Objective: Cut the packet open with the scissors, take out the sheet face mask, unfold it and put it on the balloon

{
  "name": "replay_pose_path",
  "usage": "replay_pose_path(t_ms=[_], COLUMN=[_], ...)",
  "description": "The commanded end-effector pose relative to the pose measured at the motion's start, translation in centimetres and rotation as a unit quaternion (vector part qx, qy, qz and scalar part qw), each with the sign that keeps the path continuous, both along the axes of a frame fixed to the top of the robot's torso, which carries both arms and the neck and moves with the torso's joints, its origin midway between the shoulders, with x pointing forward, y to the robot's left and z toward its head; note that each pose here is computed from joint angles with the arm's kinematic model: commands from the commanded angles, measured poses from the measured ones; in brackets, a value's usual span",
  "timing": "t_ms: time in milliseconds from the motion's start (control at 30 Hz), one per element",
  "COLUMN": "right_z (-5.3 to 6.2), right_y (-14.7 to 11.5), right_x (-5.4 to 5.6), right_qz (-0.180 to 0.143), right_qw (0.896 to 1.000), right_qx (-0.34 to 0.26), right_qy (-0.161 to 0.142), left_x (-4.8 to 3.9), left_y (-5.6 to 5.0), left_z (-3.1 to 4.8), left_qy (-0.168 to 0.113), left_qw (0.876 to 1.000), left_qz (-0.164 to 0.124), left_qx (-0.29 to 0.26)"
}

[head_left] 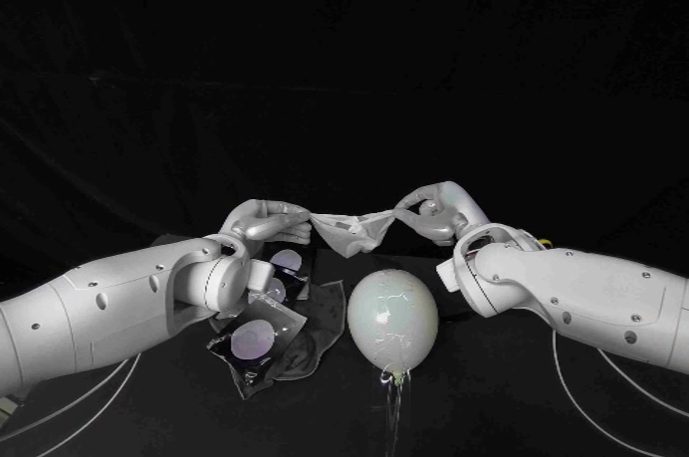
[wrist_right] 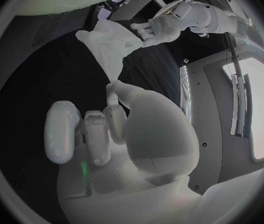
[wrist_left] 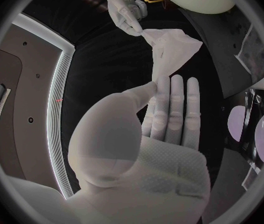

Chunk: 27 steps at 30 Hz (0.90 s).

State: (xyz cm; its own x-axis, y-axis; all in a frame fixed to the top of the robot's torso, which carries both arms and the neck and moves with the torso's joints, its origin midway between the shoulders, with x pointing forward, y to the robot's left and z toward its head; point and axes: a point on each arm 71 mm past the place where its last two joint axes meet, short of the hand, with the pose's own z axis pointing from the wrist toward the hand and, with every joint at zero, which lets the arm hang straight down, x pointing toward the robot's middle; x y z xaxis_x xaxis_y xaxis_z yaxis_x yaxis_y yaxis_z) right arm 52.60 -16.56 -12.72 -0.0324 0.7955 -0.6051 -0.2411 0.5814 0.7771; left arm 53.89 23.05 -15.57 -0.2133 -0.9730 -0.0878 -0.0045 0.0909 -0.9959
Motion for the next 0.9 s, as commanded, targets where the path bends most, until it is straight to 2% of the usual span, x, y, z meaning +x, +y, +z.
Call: replay_pose_path(t_ms=[33,567,900], right_z=[0.2,0.8,1.4], right_y=[-0.2,-1.4,-1.5], right_x=[0.1,0.4,0.2], right_qz=[-0.002,-0.022,-0.021], right_qw=[1.0,0.999,0.999], right_qx=[0.001,0.007,0.01], right_qy=[-0.013,-0.033,-0.04], left_x=[0.03,0.13,0.17], left_y=[0.1,1.0,1.0], left_z=[0.17,0.13,0.13], left_qy=[-0.005,-0.004,-0.005], left_qw=[1.0,1.0,1.0], left_qz=[0.003,0.014,0.015], left_qx=[0.002,0.006,0.007])
